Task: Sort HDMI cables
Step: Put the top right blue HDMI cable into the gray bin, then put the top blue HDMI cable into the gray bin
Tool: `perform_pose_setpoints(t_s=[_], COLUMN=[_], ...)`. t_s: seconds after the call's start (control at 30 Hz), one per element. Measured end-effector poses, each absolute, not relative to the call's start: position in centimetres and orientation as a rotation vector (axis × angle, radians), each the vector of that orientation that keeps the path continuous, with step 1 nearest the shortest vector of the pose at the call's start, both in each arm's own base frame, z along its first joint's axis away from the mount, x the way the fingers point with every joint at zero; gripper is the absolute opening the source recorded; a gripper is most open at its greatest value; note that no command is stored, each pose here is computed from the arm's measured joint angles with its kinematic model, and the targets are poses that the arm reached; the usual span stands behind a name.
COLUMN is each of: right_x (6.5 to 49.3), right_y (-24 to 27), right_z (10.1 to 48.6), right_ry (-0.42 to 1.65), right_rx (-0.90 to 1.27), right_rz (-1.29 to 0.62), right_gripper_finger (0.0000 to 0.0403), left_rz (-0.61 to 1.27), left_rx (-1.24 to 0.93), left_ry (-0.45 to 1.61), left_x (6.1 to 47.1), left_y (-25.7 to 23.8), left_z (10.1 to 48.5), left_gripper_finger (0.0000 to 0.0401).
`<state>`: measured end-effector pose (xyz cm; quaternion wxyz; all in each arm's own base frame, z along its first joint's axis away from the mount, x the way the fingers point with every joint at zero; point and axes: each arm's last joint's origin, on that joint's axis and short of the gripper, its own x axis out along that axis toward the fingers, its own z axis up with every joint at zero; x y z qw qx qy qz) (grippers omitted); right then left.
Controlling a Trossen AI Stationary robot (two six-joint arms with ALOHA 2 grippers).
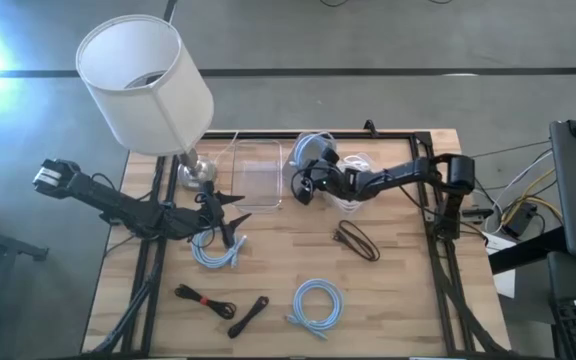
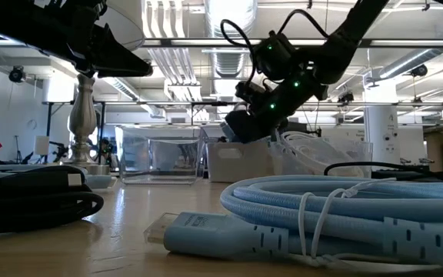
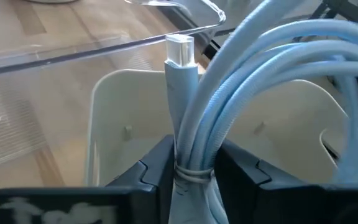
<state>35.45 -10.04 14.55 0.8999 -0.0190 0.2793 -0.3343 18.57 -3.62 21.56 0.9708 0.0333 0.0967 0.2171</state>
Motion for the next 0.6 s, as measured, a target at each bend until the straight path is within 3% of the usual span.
perform_pose_setpoints(t_s=[0.6], right_x=[36.17], right_y=[-10.07], right_z=[15.41], right_ry=[0.572], right_rx=[-0.007], right_rz=[-0.571], right_gripper_finger=[0.0139], left_rz=[0.438], left_rx=[0.067], left_ry=[0.196], left_x=[18.58], left_y=[-3.62], left_z=[21.55], left_gripper_finger=[0.025])
